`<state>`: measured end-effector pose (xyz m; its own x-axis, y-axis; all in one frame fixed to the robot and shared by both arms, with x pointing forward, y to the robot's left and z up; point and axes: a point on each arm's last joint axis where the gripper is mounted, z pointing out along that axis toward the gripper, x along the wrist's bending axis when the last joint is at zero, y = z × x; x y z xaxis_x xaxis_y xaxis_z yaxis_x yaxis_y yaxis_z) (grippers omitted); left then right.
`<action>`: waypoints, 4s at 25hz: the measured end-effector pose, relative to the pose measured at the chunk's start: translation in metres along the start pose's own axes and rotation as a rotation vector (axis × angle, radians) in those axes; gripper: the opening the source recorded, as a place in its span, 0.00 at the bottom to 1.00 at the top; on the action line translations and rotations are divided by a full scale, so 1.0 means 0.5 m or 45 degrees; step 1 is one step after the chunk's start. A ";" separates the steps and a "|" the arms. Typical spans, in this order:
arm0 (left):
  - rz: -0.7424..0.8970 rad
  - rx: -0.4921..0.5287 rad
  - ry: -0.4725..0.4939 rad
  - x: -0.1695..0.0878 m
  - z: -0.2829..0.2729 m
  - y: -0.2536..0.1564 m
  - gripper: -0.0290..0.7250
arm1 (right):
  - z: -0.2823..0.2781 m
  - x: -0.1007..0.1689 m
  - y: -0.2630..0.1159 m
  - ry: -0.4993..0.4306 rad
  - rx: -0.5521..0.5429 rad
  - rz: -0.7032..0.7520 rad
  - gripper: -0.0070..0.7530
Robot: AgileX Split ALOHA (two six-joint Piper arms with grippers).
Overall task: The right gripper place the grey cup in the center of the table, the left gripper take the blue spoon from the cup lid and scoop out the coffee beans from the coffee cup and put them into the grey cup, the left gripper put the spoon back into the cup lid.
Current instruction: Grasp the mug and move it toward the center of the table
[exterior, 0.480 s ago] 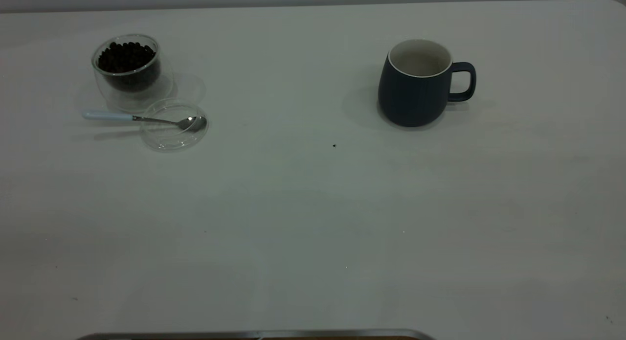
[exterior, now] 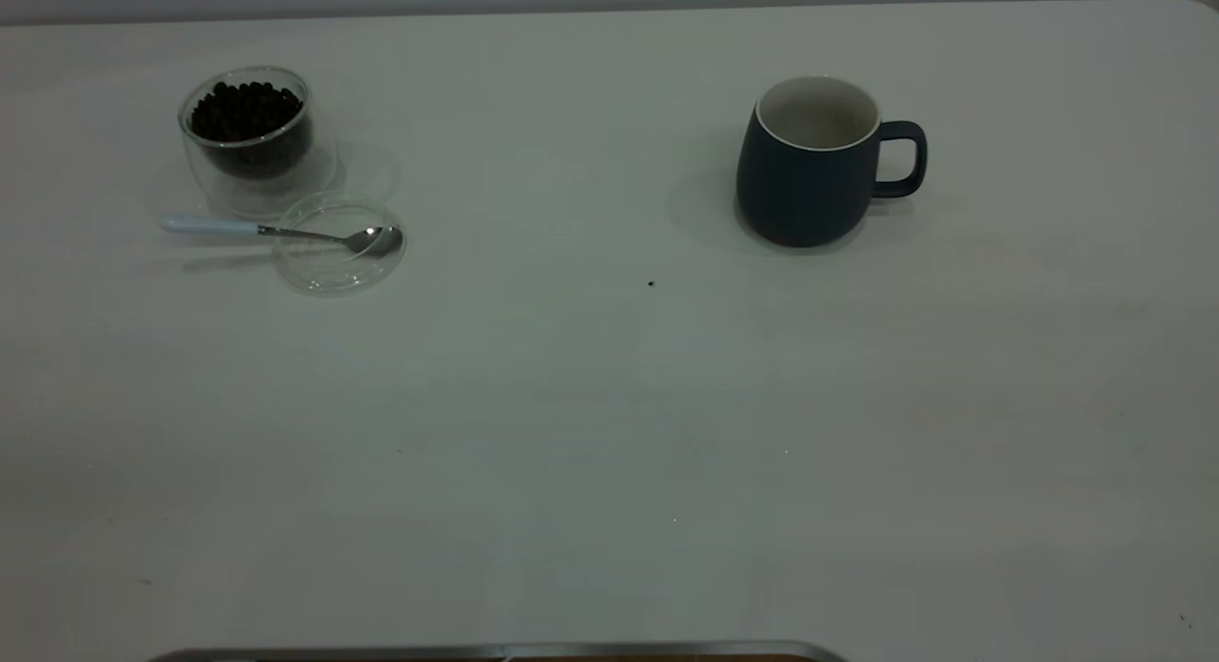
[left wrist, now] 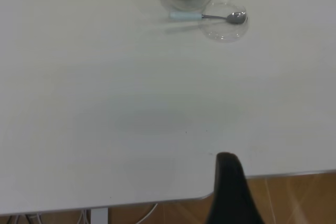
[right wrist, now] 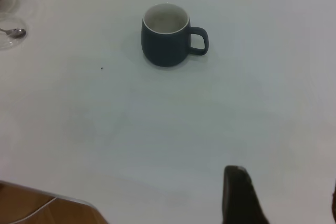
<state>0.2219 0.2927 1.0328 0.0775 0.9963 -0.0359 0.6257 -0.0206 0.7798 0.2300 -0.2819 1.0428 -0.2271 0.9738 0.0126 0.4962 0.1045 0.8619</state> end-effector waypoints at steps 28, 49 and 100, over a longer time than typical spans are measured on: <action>0.000 0.000 0.000 0.000 0.000 0.000 0.77 | 0.000 0.000 0.000 0.000 0.000 0.000 0.60; -0.001 0.000 0.000 0.000 0.000 0.000 0.77 | 0.193 -0.028 0.118 0.174 0.231 0.002 0.76; -0.001 0.000 0.000 0.000 0.000 0.000 0.77 | 1.007 -0.141 0.089 0.801 0.419 -1.226 0.76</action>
<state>0.2219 0.2927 1.0328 0.0772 0.9964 -0.0362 0.6258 -0.0202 0.7797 0.6900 -0.2440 0.8253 -0.9479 0.2069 -0.2423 0.0670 0.8728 0.4835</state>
